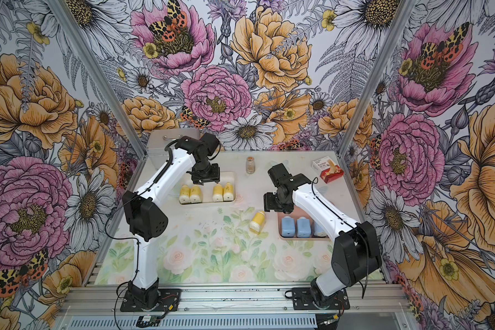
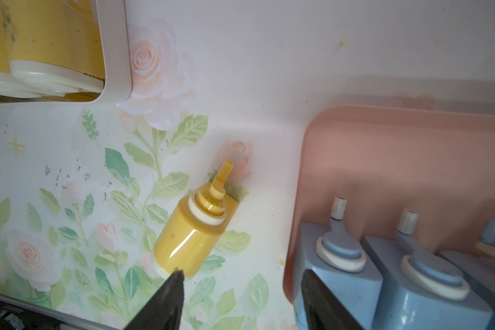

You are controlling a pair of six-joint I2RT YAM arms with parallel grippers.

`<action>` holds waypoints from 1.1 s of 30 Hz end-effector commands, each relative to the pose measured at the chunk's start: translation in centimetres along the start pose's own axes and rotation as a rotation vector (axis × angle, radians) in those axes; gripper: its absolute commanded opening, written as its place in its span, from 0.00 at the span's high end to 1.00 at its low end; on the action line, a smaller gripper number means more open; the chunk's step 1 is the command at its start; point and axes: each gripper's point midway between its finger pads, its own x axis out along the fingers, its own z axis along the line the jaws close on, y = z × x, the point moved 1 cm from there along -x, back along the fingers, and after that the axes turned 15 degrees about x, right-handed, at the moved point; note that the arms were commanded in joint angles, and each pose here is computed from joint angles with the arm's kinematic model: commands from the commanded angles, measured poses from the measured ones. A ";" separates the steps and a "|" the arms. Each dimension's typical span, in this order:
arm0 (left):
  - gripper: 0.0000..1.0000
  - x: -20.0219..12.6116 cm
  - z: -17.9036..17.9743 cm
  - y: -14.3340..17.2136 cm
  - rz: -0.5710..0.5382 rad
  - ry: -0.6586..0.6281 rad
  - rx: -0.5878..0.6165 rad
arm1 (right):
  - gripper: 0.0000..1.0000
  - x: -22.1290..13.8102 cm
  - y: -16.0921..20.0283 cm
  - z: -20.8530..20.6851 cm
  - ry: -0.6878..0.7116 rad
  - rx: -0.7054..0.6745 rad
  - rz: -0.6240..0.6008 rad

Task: Place the pencil sharpeners by color into the storage box
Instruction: Place the pencil sharpener in the storage box, then pick up the pencil sharpener from the center of the board.

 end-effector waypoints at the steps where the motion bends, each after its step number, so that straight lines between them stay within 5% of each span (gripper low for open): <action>1: 0.36 -1.3 -1.8 1.1 -0.034 -0.009 0.075 | 0.33 -0.7 -0.6 1.0 -0.032 0.013 -0.027; 17: 0.36 1.8 -15.2 7.2 0.037 0.113 0.432 | 0.33 -2.4 -2.6 -1.9 -0.006 0.064 -0.073; 33: 0.36 3.5 -19.9 9.6 0.096 0.181 0.536 | 0.33 -3.3 -3.3 -5.3 0.037 0.108 -0.093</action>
